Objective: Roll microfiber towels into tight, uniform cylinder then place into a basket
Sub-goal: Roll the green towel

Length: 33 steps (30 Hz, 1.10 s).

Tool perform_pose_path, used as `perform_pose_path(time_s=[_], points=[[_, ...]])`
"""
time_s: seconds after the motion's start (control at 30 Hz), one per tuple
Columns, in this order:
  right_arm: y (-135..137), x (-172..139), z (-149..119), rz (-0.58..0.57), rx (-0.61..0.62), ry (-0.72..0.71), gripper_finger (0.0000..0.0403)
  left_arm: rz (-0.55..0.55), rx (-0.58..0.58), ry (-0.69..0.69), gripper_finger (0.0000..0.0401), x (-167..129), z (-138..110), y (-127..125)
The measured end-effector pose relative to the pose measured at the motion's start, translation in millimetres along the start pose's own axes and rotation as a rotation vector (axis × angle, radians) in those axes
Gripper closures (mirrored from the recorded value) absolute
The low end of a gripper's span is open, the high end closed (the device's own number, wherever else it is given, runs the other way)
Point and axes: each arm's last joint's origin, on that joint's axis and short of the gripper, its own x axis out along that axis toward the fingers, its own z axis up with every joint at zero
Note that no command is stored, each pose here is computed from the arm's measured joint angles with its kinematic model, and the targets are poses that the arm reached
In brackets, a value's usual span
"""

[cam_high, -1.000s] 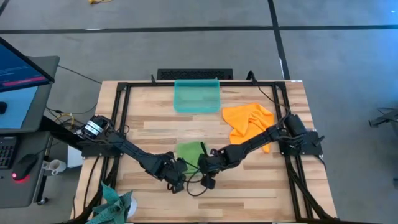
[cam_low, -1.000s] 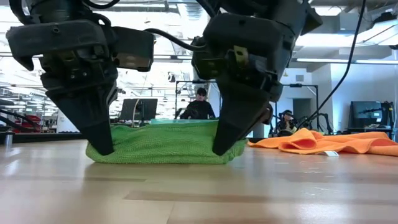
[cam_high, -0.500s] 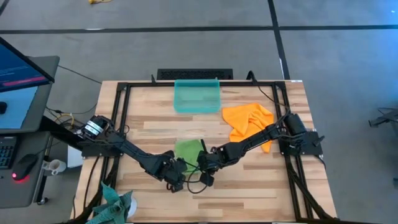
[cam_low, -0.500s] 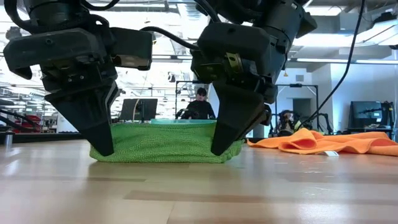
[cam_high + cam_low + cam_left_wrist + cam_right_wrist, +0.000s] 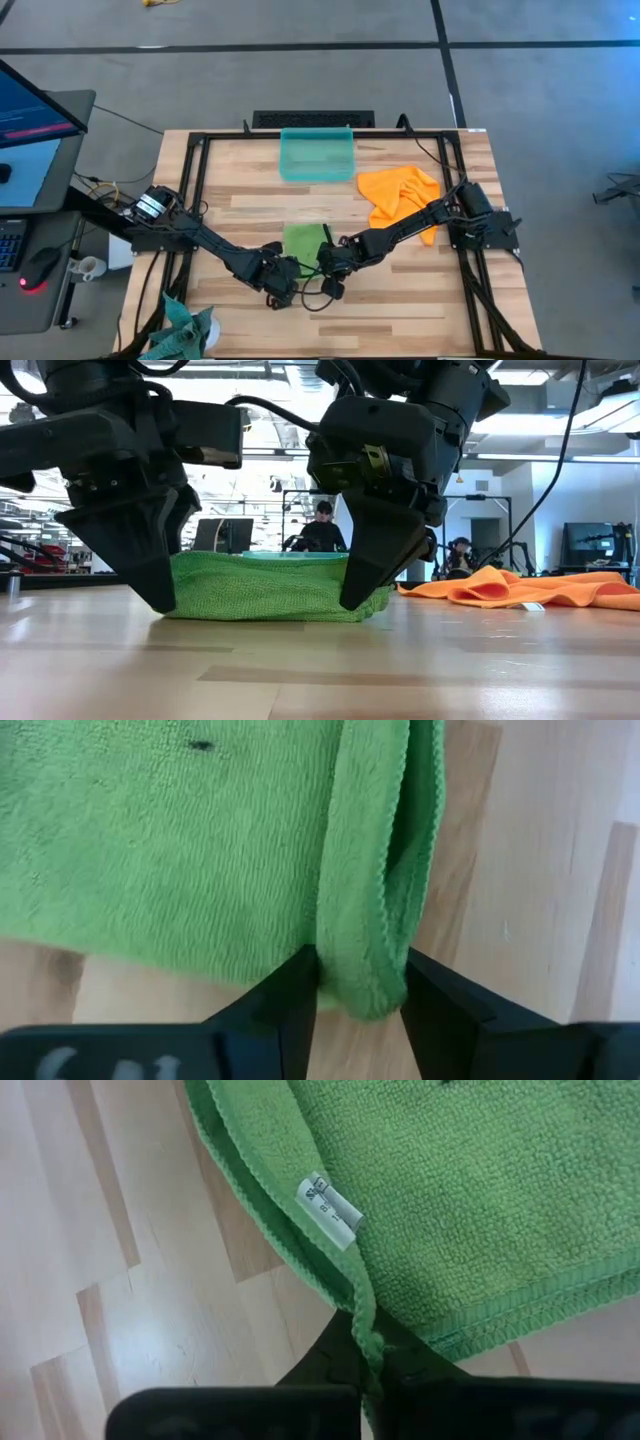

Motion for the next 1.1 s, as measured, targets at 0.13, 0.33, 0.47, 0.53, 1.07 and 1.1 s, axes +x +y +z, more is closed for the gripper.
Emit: perform_pose_path(time_s=[0.13, 0.33, 0.47, 0.53, 1.07, 1.1], points=[[0, 0, 0, 0.000, 0.000, 0.000, 0.0388, 0.032, 0.021, 0.003, 0.0273, -10, 2, -6], [0, 0, 0, 0.000, 0.000, 0.000, 0.0389, 0.046, 0.123, -0.074, 0.0273, -31, 1, -31], [0, 0, 0, 0.000, 0.000, -0.001, 0.0388, 0.000, 0.209, -0.118, 0.0273, -39, -3, -46], [0, 0, 0, 0.000, 0.000, -0.001, 0.0386, -0.022, 0.244, -0.142, 0.0273, -40, -3, -51], [-1, 0, 0, -0.003, 0.001, 0.001, 0.0390, -0.068, 0.367, -0.117, 0.0273, 0, 10, -50], [-1, 0, 0, -0.003, 0.001, 0.001, 0.0390, -0.060, 0.366, -0.122, 0.0273, 0, 10, -50]])
